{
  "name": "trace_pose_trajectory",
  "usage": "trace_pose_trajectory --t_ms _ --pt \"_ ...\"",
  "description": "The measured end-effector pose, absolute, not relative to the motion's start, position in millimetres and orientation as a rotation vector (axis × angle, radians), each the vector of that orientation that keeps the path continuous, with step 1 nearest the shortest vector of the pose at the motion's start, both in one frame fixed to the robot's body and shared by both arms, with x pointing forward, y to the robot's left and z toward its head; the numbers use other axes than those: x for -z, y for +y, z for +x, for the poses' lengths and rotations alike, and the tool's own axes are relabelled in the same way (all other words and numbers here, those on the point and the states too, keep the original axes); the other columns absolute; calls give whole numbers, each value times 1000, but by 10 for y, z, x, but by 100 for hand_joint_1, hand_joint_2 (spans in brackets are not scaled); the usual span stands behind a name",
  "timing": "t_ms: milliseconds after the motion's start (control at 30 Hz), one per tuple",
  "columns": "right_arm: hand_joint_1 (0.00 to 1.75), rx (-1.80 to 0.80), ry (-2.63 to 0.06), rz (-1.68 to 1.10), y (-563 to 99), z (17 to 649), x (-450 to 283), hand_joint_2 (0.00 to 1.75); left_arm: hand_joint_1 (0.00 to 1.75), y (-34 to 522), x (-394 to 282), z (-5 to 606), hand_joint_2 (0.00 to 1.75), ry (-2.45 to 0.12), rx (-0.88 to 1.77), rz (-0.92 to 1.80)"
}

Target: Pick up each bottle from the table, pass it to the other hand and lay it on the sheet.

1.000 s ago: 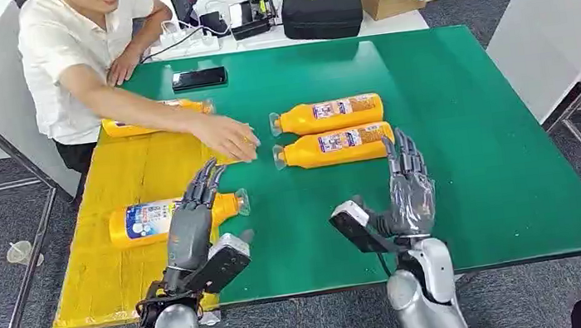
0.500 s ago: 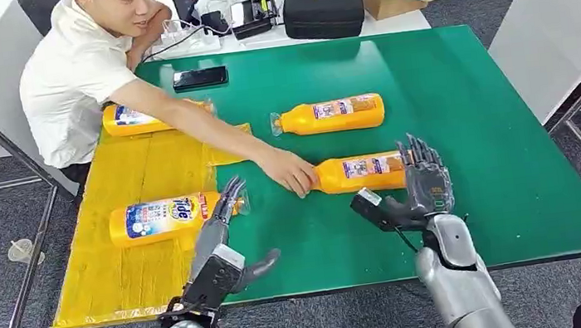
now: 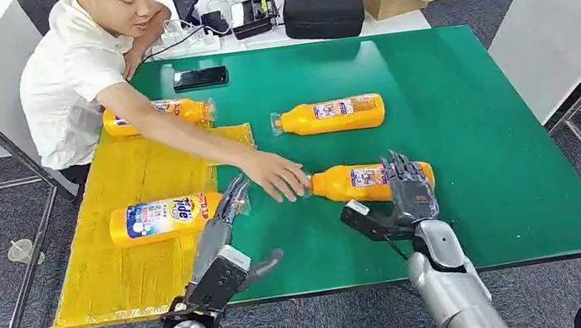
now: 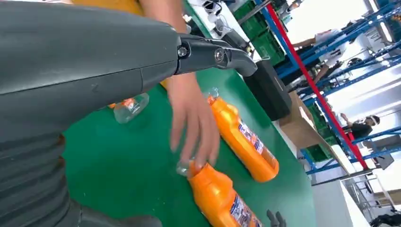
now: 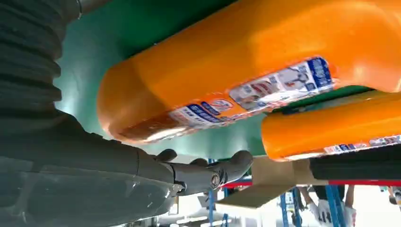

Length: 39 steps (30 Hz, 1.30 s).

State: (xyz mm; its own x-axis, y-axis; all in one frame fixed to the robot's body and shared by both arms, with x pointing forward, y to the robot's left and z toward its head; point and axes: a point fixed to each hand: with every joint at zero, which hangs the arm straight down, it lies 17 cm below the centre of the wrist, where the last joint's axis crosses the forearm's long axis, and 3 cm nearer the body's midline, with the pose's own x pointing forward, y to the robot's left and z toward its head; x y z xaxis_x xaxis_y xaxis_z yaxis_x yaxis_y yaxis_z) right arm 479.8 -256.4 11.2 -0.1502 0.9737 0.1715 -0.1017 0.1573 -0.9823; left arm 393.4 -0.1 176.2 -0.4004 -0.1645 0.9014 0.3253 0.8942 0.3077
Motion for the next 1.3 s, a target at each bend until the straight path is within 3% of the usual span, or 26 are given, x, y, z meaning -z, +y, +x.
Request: trace_pose_trajectory --t_ms 1233,1267,1300 --pt "0 -1379 -1024 -1056 -3114 5193 -3 175 0 -47 -1744 3921 175 -1915 547 -120" --pt "28 -1384 -1009 -1042 -3121 5191 21 175 0 -48 -1743 3921 175 -1914 547 -121" --pt "101 -1387 -989 -1024 -3142 5181 58 175 0 -46 -1741 3922 175 -1914 547 -121"
